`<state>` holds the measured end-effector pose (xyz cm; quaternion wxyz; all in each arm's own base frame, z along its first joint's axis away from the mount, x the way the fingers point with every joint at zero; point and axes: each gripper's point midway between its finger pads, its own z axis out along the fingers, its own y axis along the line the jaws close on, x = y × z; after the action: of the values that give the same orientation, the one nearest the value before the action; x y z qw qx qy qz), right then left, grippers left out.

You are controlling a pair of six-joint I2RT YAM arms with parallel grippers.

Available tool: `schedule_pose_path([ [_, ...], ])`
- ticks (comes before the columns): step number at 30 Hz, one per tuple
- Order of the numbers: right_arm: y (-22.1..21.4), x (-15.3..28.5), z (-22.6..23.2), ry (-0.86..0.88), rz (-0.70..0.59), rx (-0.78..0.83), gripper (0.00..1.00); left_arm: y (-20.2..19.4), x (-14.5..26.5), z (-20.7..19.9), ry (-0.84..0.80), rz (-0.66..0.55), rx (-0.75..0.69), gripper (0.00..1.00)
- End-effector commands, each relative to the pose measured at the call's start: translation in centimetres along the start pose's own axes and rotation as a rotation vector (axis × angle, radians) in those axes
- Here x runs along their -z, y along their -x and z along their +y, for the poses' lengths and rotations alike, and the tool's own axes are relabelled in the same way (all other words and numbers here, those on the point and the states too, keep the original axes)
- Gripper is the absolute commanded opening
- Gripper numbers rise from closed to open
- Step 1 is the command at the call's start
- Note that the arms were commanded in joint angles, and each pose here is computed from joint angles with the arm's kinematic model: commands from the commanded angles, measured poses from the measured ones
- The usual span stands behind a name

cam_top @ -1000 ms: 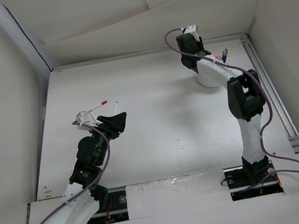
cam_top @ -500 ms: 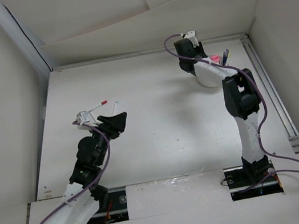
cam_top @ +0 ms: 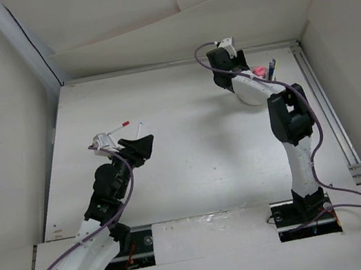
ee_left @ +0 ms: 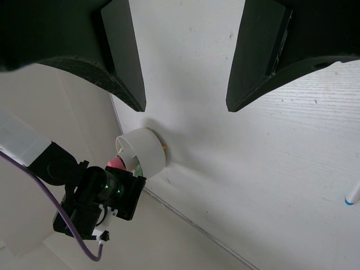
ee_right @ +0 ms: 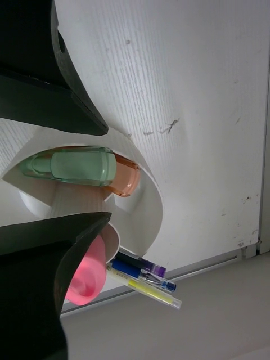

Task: Sort the stationery into containers
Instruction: Place the stationery into the container, then grab a piece of stationery with the left arm

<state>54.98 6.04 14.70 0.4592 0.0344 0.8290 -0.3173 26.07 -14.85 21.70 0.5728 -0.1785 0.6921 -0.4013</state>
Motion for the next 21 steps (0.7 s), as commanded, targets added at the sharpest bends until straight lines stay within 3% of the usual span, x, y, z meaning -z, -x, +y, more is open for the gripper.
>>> schedule_pose_path([
  [1,4.4,3.3,-1.7,0.038,-0.079,-0.108,0.63,1.0,-0.1,-1.1,-0.045,-0.034,0.0,0.56],
  [9,6.4,9.1,-0.2,0.222,-0.131,-0.195,0.64,0.7,-0.7,0.4,0.022,-0.04,-0.005,0.56],
  [11,5.8,10.9,1.4,0.295,-0.133,-0.182,0.6,0.7,-0.9,0.8,0.042,-0.044,-0.007,0.54],
  [14,4.4,14.2,5.1,0.471,-0.13,-0.168,0.27,0.2,-1.3,1.9,0.086,-0.037,-0.023,0.53],
  [15,4.2,15.4,5.8,0.515,-0.135,-0.179,0.04,0.5,-1.5,2.0,0.098,-0.042,-0.024,0.53],
  [16,4.0,16.3,6.8,0.555,-0.144,-0.187,0.0,0.0,-1.5,2.5,0.117,-0.027,-0.028,0.52],
  [21,1.1,21.8,9.8,0.718,-0.164,-0.154,0.0,0.4,-2.8,2.9,0.206,-0.001,-0.055,0.51],
])
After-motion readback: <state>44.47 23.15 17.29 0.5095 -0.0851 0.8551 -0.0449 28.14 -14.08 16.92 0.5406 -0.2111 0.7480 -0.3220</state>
